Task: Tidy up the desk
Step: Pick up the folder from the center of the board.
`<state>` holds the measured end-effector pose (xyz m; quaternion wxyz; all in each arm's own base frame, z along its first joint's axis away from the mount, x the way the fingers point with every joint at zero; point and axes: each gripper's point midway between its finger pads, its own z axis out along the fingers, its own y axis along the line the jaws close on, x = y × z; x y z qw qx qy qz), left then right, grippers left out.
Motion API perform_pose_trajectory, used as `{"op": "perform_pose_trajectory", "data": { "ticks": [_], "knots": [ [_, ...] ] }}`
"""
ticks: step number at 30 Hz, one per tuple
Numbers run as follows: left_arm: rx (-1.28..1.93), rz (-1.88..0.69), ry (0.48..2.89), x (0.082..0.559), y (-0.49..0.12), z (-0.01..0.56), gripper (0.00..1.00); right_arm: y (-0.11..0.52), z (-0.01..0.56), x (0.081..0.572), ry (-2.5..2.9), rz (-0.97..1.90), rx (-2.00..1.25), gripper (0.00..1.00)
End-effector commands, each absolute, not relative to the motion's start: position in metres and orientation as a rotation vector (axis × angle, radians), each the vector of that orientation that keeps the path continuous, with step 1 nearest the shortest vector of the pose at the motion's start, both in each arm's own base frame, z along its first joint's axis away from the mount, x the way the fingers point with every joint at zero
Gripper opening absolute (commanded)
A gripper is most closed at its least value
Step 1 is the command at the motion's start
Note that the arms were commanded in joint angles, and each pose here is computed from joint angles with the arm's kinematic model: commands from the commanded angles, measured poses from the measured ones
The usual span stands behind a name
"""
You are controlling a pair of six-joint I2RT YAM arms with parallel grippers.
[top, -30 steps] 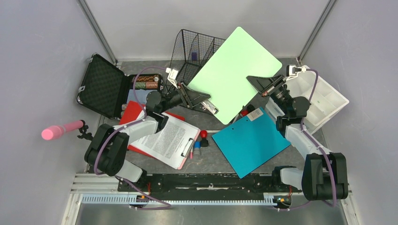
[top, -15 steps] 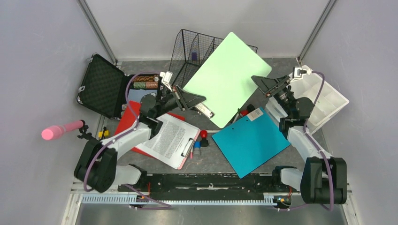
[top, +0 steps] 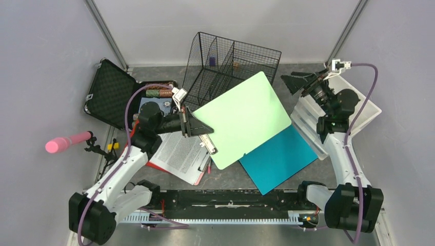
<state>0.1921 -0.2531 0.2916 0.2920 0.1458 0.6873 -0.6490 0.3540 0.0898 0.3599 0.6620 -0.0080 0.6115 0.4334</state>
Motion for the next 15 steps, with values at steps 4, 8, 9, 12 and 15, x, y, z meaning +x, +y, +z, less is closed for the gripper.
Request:
{"op": "perform_pose_trajectory", "data": {
  "ticks": [4, 8, 9, 12, 15],
  "knots": [
    [0.655, -1.540, 1.999, 0.145, -0.217, 0.289, 0.02, 0.092, 0.380, 0.366, 1.465, 0.726, -0.395, 0.87],
    [0.688, -1.407, 2.121, 0.143, -0.197, 0.275, 0.02, 0.084, 0.371, 0.381, 1.563, 0.531, -0.506, 0.86],
    [0.683, -1.391, 2.160, 0.142, -0.193, 0.269, 0.02, 0.084, 0.368, 0.384, 1.580, 0.476, -0.530, 0.85],
    [0.735, -1.350, 2.214, 0.139, -0.184, 0.256, 0.02, 0.087, 0.359, 0.393, 1.604, 0.362, -0.574, 0.85],
    [0.791, -1.325, 2.232, 0.138, -0.177, 0.251, 0.02, 0.101, 0.353, 0.400, 1.615, 0.307, -0.639, 0.85]
  ]
}}
